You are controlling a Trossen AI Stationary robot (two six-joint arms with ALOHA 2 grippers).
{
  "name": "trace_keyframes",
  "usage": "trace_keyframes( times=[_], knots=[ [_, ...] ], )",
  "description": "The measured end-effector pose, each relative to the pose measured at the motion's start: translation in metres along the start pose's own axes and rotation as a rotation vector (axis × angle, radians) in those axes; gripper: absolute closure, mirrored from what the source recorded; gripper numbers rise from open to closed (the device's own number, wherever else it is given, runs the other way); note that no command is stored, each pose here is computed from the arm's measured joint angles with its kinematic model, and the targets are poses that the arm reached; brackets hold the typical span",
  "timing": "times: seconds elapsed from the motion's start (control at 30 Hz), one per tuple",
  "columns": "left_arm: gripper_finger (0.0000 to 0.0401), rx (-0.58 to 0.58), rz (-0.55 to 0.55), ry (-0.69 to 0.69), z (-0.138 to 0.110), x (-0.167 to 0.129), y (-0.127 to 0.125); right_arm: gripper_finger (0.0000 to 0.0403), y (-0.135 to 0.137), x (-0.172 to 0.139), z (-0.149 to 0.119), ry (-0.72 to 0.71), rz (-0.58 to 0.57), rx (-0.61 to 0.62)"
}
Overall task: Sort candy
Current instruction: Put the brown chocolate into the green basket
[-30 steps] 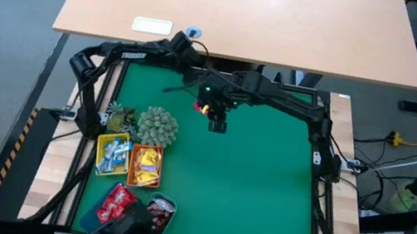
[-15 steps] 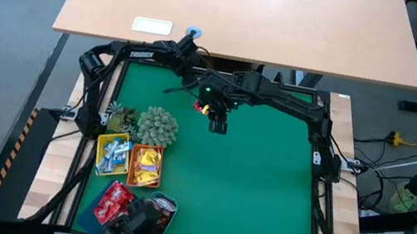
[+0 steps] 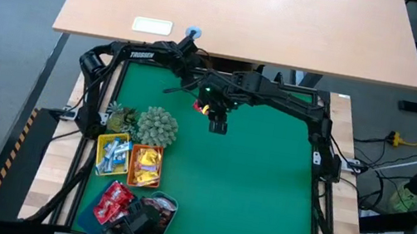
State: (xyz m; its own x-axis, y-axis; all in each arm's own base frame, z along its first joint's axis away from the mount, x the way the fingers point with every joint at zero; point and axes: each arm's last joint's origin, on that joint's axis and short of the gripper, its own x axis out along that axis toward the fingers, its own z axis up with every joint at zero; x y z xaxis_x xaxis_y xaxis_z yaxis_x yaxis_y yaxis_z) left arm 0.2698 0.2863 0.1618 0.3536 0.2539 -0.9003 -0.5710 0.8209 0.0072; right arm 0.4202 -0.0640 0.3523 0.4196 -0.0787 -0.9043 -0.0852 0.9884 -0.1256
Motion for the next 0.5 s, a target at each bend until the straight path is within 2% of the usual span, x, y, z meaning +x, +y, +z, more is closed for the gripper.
trace_keyframes(
  times=[0.23, 0.5],
  knots=[
    [0.0246, 0.006, 0.004, -0.024, 0.003, 0.0, -0.002, 0.0231, 0.0, 0.0, 0.0, 0.0, 0.0, 0.0],
    [0.0246, 0.051, -0.018, -0.041, 0.008, 0.002, -0.021, 0.0231, 0.0, 0.0, 0.0, -0.002, 0.0, 0.0]
  ],
)
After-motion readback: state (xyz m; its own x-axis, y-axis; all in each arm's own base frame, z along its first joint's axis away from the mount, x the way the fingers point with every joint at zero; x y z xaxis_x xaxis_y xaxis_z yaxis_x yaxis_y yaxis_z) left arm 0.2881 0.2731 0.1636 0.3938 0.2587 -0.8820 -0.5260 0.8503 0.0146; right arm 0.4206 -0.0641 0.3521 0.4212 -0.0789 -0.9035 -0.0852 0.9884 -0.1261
